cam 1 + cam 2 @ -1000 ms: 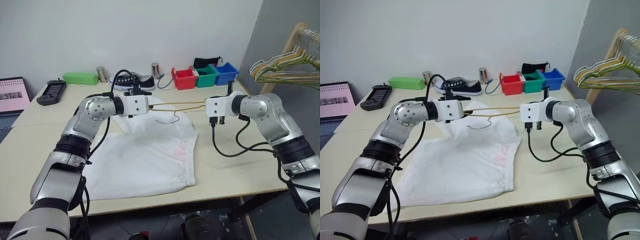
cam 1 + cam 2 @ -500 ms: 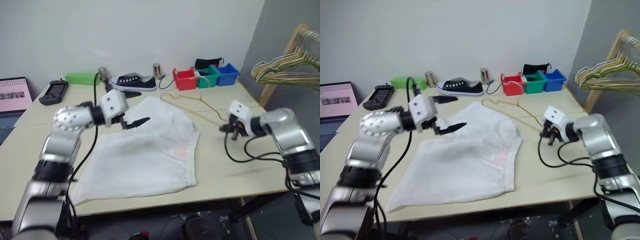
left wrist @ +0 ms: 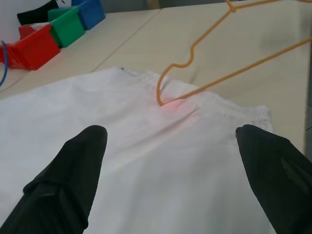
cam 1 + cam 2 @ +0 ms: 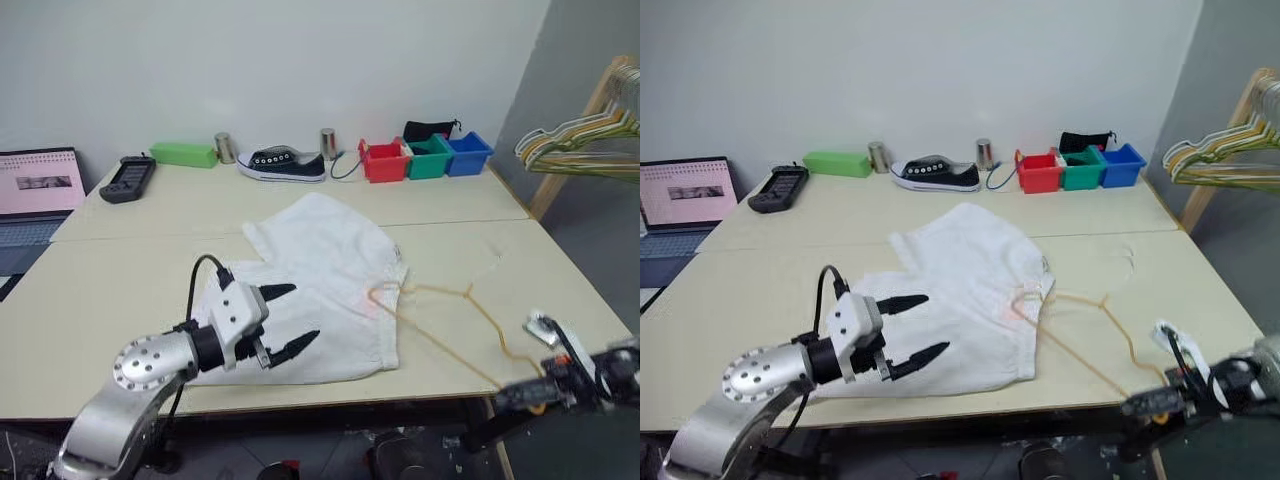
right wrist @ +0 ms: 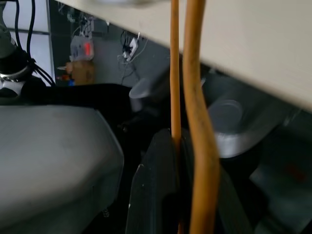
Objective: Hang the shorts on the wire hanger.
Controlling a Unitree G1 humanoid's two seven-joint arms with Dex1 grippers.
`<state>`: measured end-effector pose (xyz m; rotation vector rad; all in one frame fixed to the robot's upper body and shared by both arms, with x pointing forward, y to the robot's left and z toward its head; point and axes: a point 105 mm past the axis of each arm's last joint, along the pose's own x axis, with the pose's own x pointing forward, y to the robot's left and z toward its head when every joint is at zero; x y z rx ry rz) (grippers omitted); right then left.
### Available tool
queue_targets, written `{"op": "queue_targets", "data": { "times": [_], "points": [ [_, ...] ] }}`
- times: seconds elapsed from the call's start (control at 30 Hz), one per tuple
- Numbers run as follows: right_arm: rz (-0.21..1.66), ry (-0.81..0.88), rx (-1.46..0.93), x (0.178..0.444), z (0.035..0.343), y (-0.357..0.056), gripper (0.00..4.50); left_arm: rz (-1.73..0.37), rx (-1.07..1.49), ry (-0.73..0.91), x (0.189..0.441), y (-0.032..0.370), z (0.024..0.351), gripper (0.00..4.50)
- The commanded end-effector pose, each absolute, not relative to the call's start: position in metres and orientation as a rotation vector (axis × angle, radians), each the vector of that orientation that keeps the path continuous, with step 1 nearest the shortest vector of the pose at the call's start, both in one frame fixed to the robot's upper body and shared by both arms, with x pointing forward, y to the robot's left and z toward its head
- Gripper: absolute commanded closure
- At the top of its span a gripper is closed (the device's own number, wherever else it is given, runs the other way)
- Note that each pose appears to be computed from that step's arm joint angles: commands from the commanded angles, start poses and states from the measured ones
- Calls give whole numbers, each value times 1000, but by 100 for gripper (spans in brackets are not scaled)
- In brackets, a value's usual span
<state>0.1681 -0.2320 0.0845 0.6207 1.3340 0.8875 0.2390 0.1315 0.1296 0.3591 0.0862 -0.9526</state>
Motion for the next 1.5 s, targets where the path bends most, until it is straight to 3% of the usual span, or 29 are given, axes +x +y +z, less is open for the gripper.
{"op": "queue_targets", "data": {
  "times": [0.03, 0.3, 0.7, 1.5],
  "points": [
    [815, 1249, 645, 163, 90, -244, 450, -944, 428, 47, 237, 129, 138, 1],
    [723, 1088, 740, 153, 89, -250, 450, -989, 444, 28, 246, 123, 140, 1],
    [842, 1104, 721, 144, 85, -212, 450, -1047, 511, -1, 259, 120, 143, 1],
    [604, 1123, 809, 131, 78, -251, 450, -1047, 512, 9, 249, 122, 135, 1]
  ]
}}
